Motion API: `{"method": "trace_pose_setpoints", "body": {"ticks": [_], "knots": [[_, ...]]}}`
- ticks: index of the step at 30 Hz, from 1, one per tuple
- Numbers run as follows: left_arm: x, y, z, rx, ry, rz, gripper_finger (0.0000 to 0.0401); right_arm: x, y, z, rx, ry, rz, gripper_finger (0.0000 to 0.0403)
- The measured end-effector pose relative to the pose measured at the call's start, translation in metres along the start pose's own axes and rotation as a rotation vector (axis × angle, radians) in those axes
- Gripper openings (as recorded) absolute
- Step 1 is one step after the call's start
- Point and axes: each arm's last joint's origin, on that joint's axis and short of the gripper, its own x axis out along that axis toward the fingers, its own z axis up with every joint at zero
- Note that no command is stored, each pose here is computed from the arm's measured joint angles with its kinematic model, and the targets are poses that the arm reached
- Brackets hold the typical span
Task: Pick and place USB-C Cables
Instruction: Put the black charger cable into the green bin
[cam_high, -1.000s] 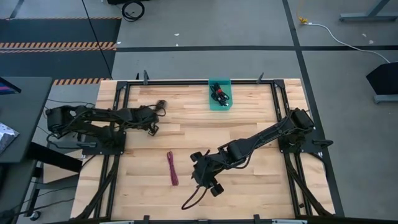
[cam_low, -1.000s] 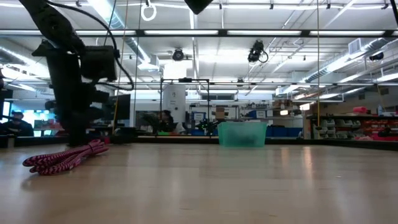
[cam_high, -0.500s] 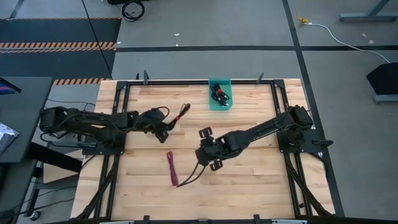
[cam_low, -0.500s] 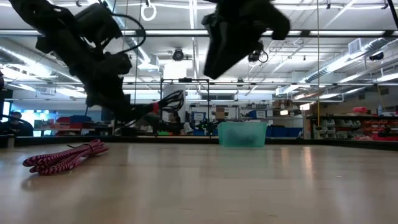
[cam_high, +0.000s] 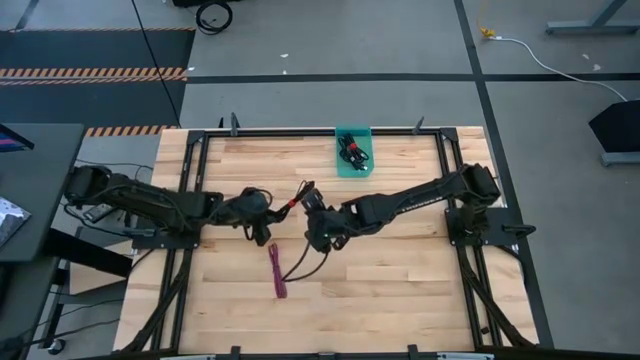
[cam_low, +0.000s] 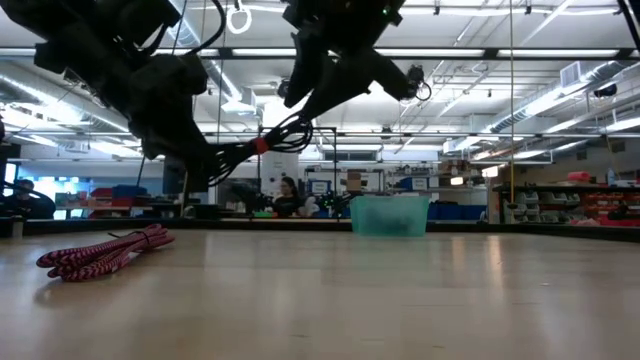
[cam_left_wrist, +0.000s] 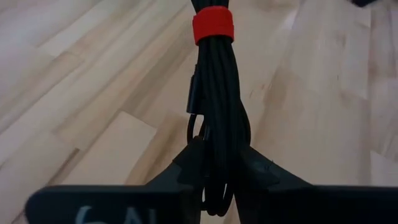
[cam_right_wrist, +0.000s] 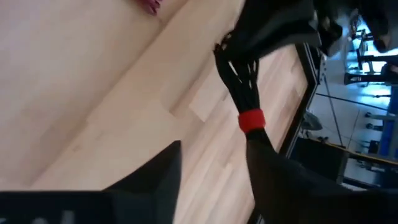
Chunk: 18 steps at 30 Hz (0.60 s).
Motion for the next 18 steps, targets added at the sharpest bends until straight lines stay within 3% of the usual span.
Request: {"method": "trace_pose_setpoints", "body": {"ticks": [5,10,14,18], "knots": [[0.000,-0.001,0.001,-0.006,-0.015,0.002,0.0064,0.005,-0.012,-0.001,0.040,0.007,-0.102,0.0260],[-0.002,-0.010,0.004,-0.023,-0.051,-0.085,0.0062,0.013,-0.026,-0.013,0.079,0.050,-0.159,0.0317],[-0.005,-0.018,0.006,-0.022,-0.091,-0.138,0.0064,0.020,-0.035,-0.026,0.111,0.093,-0.156,0.0325],[-0.006,-0.021,0.006,-0.019,-0.099,-0.156,0.0064,0.022,-0.040,-0.032,0.169,0.104,-0.166,0.0287]]}}
